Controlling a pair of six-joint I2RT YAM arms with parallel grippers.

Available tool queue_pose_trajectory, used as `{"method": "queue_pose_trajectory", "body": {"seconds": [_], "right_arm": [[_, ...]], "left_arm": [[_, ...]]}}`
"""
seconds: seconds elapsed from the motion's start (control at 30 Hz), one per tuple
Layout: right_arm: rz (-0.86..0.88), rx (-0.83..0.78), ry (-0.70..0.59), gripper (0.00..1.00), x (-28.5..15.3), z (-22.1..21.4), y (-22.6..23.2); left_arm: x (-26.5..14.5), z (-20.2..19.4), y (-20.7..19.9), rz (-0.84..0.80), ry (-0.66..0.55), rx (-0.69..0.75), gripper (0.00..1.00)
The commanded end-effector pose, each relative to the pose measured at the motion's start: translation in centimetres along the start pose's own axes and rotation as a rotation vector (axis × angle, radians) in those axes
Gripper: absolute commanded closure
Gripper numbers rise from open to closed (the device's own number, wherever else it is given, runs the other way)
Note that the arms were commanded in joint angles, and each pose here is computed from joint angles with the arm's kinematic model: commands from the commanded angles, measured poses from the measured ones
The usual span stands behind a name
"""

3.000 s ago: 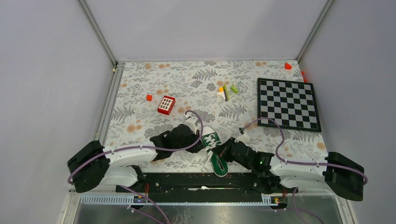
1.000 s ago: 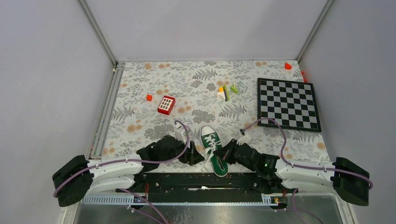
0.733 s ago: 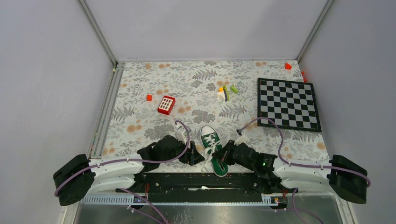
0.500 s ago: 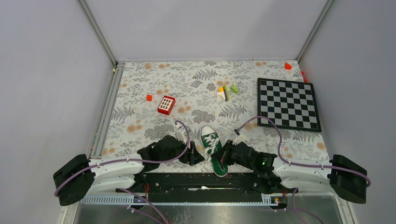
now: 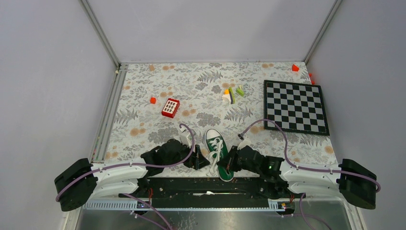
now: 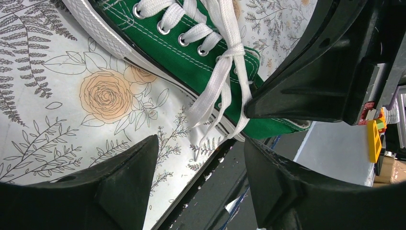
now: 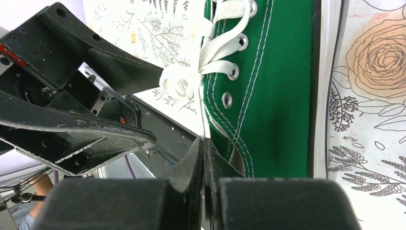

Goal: Tie the shoes
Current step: Tie the shoelace on the shoe.

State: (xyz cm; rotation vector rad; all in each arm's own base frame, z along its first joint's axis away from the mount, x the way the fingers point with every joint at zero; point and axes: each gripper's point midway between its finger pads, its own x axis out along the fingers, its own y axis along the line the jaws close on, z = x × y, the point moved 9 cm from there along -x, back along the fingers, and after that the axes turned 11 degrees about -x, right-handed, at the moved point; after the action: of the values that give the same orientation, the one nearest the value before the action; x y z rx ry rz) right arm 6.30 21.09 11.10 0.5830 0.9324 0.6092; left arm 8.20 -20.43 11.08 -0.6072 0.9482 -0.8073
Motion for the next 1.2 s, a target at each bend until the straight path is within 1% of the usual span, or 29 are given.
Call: {"method": "queue_pose_trajectory", "body": {"seconds": [0.0, 0.37, 0.6, 0.7, 0.73, 1.03, 1.17], "right_arm": [[0.052, -0.042, 0.018, 1.00, -0.4, 0.5, 1.6], [0.064, -0.062, 0.047, 1.00, -0.6, 0.2, 1.7], [0.079, -0.090, 0.109, 1.00, -0.5, -0.2, 2.0], [0.083, -0.097, 0.113, 1.00, -0.4, -0.1, 2.2], [0.093, -0.101, 0.136, 1.00, -0.5, -0.3, 2.3], [0.092, -0.108, 0.166, 1.00, -0.7, -0.6, 2.1], [0.099, -0.115, 0.189, 1.00, -0.8, -0.8, 2.1]], "left_arm": [[0.2, 1.2, -1.6, -0.075, -0.050, 0.030, 0.30], [0.2, 1.3, -1.8, -0.081, -0.049, 0.029, 0.30], [0.3, 1.4, -1.9, -0.084, -0.052, 0.030, 0.31], [0.3, 1.4, -2.0, -0.083, -0.049, 0.029, 0.31], [0.4, 1.4, -2.0, -0.081, -0.048, 0.028, 0.31], [0.3, 1.5, -2.0, -0.079, -0.059, 0.027, 0.31], [0.3, 1.6, -1.8, -0.064, -0.070, 0.020, 0.33]]}}
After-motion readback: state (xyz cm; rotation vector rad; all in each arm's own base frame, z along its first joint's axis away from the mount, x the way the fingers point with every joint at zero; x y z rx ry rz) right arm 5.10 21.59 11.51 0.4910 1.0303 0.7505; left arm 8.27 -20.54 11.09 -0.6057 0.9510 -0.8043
